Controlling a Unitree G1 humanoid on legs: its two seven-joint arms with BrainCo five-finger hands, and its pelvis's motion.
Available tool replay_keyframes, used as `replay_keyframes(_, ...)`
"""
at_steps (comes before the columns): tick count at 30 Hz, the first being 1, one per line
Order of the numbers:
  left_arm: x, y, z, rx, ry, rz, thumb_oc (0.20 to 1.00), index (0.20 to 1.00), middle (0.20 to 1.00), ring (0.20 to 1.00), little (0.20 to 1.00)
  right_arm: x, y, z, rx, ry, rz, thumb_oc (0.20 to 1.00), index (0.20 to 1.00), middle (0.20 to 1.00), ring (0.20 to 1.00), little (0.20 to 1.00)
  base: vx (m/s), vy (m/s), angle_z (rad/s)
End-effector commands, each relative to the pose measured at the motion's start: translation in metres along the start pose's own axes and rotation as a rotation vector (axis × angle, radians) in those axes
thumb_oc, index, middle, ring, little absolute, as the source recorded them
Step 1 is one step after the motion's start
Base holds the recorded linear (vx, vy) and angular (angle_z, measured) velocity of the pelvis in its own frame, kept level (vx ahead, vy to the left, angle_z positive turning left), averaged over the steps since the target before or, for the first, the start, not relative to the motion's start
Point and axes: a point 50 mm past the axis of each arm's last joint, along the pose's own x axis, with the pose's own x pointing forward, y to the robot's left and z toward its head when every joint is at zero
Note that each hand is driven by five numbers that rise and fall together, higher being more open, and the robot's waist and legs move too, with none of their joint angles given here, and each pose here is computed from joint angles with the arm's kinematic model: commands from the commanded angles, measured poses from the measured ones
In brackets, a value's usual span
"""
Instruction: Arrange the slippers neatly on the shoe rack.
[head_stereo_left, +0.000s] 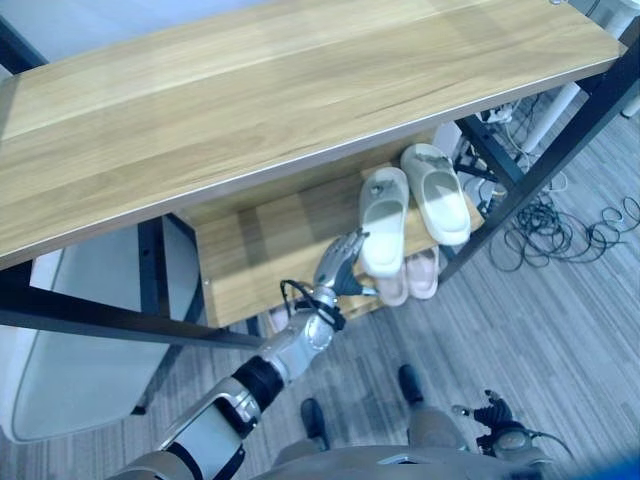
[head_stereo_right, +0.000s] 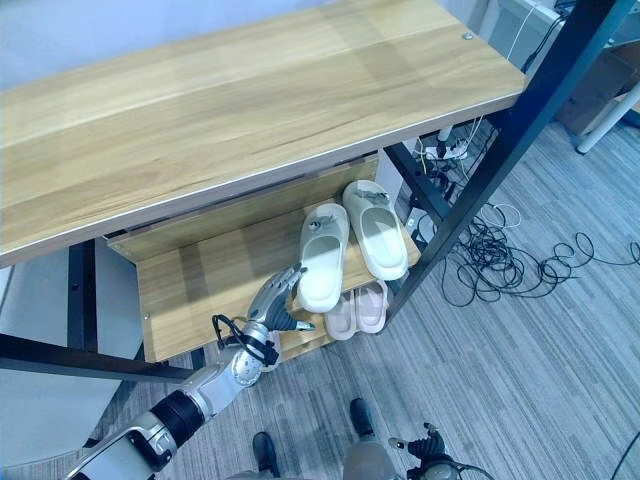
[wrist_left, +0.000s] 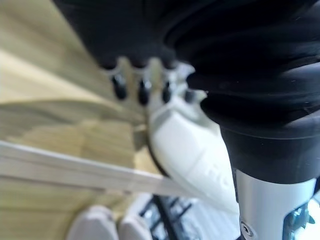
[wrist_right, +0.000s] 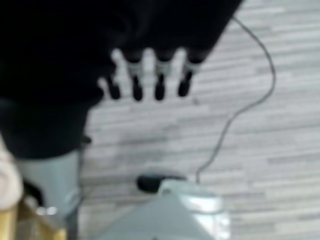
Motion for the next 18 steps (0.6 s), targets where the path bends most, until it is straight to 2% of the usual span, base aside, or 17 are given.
replay_keyframes(1,0.03,0.002,0.031,-0.046,-0.089,0.012,1.0,1.0,1.0,1.0,1.0,0.004,-0.014,0.003,-0.009,0.011,-0.049,1.0,1.0,1.0,1.0,1.0,0.0,-0.022,-0.06)
replay_keyframes(18,0.035,0.0,0.043,-0.098,-0.109,0.0,1.0,1.0,1.0,1.0,1.0,0.004,-0.01,0.003,-0.009,0.007,-0.04,1.0,1.0,1.0,1.0,1.0,0.0,-0.013,0.0)
